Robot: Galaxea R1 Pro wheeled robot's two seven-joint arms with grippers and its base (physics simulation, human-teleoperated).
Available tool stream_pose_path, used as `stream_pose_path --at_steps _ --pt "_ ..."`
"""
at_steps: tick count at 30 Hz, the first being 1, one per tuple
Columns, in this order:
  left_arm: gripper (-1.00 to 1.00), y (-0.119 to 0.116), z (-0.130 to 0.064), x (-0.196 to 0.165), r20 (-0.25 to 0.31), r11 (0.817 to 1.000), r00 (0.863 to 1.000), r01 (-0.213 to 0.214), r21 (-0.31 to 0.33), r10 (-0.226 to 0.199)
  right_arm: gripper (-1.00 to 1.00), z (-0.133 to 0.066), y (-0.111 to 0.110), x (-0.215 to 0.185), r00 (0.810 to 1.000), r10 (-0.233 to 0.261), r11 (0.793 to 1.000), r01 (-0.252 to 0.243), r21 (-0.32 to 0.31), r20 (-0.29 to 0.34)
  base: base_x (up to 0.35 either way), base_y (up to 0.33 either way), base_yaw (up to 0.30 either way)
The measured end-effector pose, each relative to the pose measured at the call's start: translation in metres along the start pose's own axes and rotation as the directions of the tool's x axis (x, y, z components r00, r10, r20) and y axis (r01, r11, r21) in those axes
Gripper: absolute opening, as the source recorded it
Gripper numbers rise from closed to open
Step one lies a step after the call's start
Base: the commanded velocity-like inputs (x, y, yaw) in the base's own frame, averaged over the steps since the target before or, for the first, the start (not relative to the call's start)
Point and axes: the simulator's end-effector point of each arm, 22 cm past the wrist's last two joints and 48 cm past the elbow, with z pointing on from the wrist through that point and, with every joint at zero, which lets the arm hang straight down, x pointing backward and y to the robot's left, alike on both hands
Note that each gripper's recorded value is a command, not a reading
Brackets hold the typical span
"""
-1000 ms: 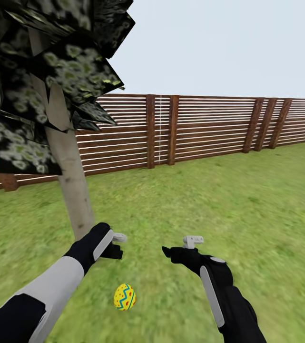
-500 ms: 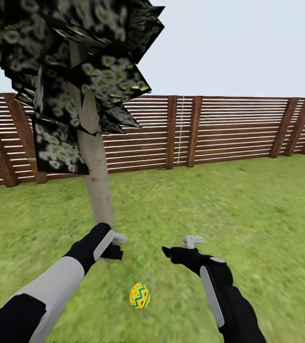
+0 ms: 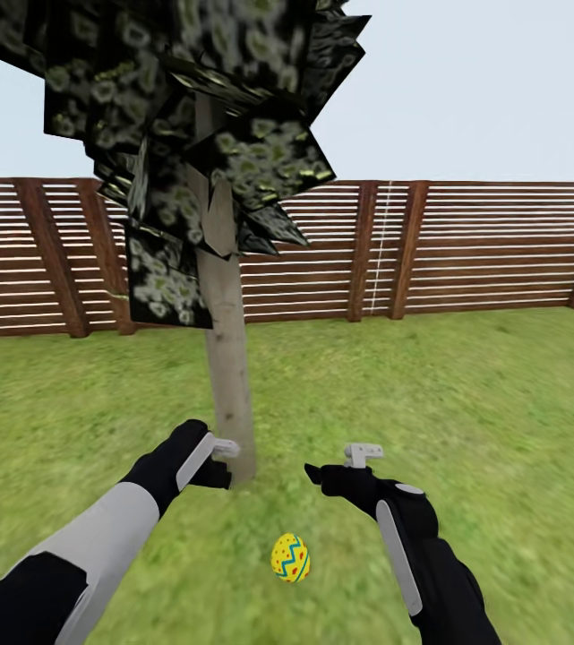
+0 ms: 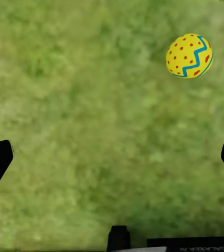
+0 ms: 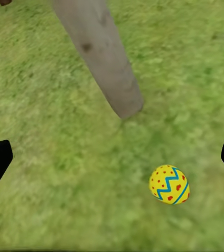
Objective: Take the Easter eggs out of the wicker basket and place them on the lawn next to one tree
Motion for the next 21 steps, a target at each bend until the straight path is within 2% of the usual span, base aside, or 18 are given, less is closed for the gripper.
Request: stream_pose_path --at_steps 21 --pt "1.00 0.003 -0.028 -0.009 -0.012 1.000 1.000 -0.001 0.001 0.001 1.00 -0.015 0.010 -0.025 1.000 0.004 1.000 -0.004 0.002 -0.011 0.000 0.000 0.279"
